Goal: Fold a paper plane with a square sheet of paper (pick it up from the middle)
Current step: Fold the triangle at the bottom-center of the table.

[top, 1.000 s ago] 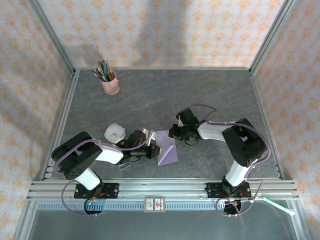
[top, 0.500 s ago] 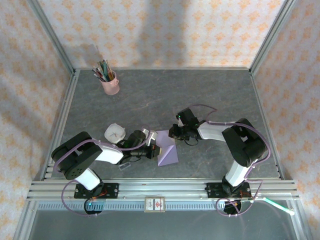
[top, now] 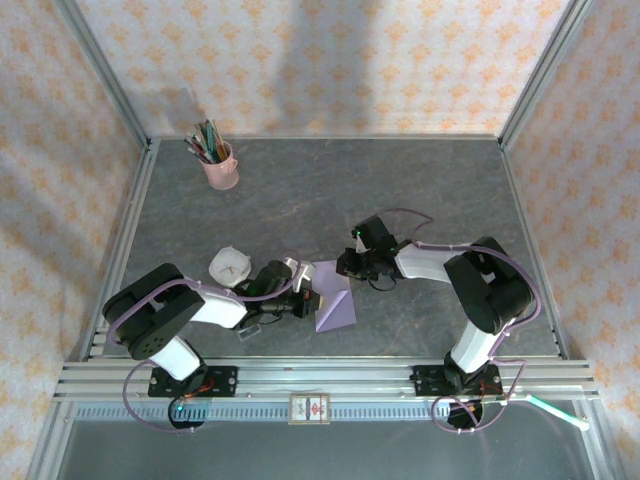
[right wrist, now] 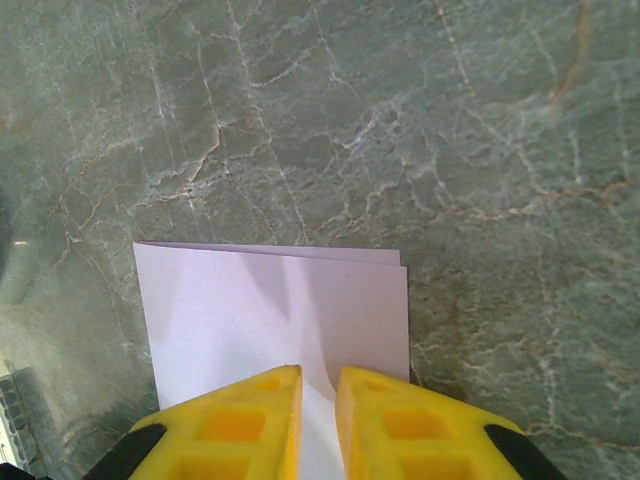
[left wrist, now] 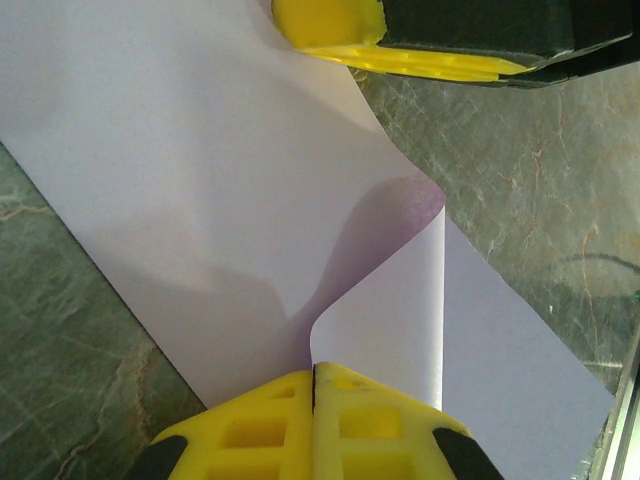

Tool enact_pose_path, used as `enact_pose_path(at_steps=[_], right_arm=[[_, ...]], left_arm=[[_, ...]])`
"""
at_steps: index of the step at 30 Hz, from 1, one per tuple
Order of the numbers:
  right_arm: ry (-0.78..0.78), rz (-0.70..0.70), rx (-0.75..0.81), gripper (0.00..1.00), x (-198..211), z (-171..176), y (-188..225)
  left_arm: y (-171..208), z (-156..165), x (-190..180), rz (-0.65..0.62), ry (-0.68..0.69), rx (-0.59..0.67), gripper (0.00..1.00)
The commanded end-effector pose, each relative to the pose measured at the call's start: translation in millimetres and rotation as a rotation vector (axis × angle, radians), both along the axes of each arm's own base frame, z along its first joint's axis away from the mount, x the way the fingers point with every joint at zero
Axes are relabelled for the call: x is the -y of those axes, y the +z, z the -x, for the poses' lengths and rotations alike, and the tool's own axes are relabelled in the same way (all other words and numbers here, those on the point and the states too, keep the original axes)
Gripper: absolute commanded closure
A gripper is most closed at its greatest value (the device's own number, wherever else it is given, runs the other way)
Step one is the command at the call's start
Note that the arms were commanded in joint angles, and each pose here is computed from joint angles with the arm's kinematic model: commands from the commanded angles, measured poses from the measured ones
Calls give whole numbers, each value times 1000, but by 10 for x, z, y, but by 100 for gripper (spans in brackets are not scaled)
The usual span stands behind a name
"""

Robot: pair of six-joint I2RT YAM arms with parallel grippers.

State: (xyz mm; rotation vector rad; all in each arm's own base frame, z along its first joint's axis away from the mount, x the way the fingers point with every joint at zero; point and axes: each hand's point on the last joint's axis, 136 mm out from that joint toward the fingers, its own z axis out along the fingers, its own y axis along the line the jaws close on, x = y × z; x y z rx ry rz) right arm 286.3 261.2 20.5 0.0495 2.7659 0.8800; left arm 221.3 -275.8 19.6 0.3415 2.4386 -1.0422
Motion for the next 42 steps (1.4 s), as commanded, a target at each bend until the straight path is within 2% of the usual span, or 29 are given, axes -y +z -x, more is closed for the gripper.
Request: enact_pose_path(at_steps=[1, 20, 36, 42], right_arm=[[-26, 143, -60, 81, 250, 102, -290], [-4, 90, -11, 78, 78, -76, -22], [-6, 103, -57, 80, 157, 75, -207], [-8, 108, -58, 81, 174, 88, -218]], left_arm=[[-374, 177, -244, -133, 33, -94, 100], [-501, 247, -313, -190, 26, -124, 100], [-159, 30, 2, -108, -19, -73, 100], [-137, 14, 51, -103, -36, -72, 100]])
